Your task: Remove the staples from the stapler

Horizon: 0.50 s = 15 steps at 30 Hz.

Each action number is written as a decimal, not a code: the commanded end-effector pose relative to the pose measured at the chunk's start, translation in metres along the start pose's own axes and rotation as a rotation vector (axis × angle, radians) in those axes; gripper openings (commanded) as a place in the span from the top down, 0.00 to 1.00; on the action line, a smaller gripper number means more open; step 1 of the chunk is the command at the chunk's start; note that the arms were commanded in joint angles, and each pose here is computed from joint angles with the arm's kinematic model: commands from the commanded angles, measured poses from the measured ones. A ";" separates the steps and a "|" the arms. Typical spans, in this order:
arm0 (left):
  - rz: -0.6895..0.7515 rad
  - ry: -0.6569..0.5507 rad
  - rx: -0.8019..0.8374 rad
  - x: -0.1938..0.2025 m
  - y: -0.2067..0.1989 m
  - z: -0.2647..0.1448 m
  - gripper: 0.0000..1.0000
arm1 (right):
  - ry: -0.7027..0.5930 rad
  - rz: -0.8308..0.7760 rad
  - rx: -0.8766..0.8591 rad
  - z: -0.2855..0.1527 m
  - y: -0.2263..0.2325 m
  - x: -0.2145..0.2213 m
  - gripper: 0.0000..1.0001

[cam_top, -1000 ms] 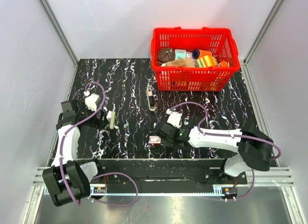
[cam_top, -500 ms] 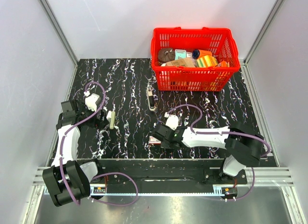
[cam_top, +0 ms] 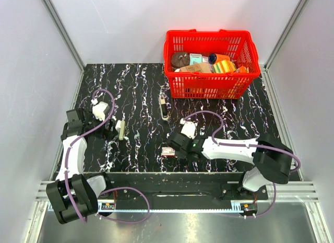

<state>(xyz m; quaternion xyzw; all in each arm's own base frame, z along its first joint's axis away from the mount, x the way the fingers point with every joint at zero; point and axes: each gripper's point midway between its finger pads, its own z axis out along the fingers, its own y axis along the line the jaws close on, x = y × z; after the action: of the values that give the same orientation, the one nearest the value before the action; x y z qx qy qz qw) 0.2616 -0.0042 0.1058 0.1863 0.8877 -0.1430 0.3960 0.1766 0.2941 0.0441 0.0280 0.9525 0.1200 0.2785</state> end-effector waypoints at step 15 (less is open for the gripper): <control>0.029 -0.029 0.011 -0.006 0.000 -0.001 0.10 | 0.004 0.000 0.025 0.018 -0.003 -0.004 1.00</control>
<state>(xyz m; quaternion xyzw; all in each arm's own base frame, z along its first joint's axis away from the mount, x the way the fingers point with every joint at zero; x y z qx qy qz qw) 0.2616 -0.0042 0.1058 0.1868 0.8876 -0.1428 0.3961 0.1833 0.2896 0.0248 0.0277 0.9579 0.0975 0.2685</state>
